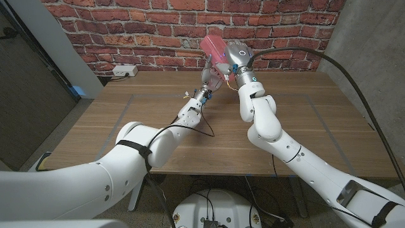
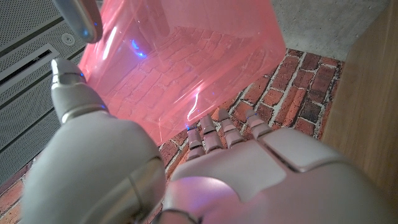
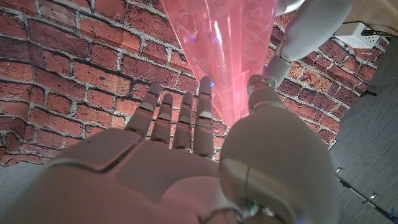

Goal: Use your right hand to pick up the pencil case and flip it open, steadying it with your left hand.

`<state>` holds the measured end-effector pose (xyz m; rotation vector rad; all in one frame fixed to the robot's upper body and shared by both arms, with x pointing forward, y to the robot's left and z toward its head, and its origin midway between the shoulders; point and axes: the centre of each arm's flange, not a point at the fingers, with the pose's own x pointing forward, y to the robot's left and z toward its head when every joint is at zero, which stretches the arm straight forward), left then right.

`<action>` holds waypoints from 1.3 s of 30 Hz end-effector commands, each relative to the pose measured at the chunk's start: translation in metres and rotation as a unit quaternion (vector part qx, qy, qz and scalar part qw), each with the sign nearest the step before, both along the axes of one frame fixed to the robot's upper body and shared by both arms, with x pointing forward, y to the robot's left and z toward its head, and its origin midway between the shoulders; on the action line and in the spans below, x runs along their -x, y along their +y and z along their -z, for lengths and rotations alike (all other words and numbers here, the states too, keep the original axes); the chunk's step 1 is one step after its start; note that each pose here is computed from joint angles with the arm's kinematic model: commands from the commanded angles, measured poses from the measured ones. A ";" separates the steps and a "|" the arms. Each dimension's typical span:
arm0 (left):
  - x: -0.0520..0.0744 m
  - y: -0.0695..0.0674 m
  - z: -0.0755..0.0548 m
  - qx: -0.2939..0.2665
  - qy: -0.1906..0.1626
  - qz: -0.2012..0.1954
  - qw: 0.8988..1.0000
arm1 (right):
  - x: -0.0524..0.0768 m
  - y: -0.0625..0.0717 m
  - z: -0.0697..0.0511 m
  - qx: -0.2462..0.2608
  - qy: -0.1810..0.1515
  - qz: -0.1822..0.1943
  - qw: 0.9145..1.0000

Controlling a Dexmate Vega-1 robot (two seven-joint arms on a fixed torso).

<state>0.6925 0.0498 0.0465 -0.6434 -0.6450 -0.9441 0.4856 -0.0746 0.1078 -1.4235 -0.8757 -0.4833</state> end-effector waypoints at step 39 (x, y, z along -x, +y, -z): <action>0.003 0.000 0.000 -0.006 -0.015 0.006 1.000 | -0.003 0.009 0.009 0.015 -0.027 -0.006 0.999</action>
